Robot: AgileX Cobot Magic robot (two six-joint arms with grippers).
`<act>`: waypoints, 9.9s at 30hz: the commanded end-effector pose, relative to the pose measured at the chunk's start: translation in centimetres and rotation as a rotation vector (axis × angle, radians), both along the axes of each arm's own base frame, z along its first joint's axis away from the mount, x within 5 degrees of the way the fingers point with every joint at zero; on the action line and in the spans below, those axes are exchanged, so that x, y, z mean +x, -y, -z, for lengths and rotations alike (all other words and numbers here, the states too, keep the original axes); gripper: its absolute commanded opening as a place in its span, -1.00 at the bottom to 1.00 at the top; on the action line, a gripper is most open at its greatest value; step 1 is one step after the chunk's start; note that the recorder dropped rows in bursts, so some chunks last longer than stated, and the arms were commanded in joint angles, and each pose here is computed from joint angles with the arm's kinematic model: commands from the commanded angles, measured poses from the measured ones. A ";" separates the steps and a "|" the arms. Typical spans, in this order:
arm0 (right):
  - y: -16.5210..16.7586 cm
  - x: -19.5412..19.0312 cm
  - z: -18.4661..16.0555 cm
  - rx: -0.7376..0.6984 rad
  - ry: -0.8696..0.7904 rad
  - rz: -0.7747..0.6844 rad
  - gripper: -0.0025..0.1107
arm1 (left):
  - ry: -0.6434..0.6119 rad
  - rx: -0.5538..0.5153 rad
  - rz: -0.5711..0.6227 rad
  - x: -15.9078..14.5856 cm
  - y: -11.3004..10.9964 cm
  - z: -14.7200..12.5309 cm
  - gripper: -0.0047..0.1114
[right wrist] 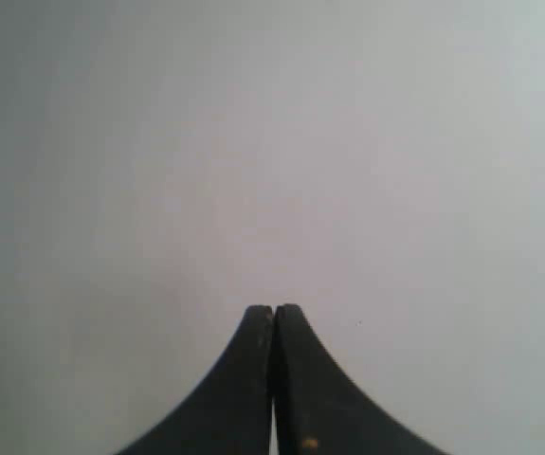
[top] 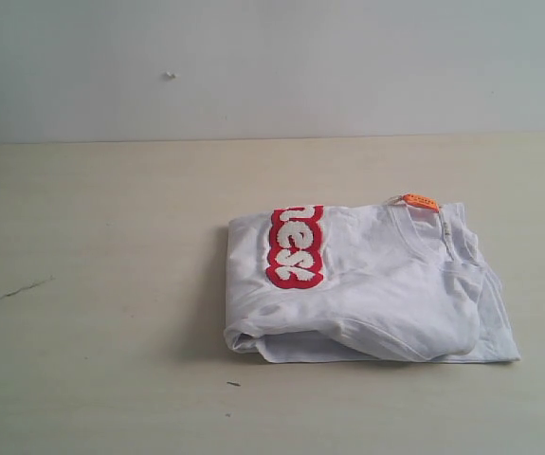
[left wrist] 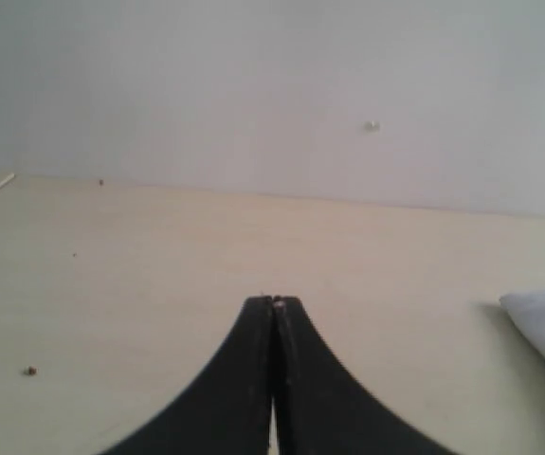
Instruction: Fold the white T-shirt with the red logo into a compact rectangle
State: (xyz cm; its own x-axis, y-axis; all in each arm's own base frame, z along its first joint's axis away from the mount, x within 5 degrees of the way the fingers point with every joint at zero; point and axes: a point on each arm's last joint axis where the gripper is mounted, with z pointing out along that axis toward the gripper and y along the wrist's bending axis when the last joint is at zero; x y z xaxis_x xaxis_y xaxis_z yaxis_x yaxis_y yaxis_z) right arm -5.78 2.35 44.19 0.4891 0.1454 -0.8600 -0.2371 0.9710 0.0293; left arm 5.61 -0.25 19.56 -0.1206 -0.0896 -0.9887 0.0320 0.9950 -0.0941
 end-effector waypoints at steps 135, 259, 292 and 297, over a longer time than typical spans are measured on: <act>2.7 11.4 23.6 -0.183 -0.518 0.324 -0.96 | -0.154 -0.002 0.002 -0.3 0.0 1.5 -0.92; -10.4 37.4 33.0 -0.241 -1.773 -0.200 -0.96 | -0.154 -0.002 0.002 -0.3 0.0 1.5 -0.92; -6.2 26.0 14.2 -0.105 -1.005 -0.228 -0.96 | -0.154 -0.002 0.002 -0.3 0.0 1.5 -0.92; -4.2 21.9 12.5 -0.044 -0.798 -0.204 -0.96 | -0.154 -0.002 0.002 -0.3 0.0 1.5 -0.92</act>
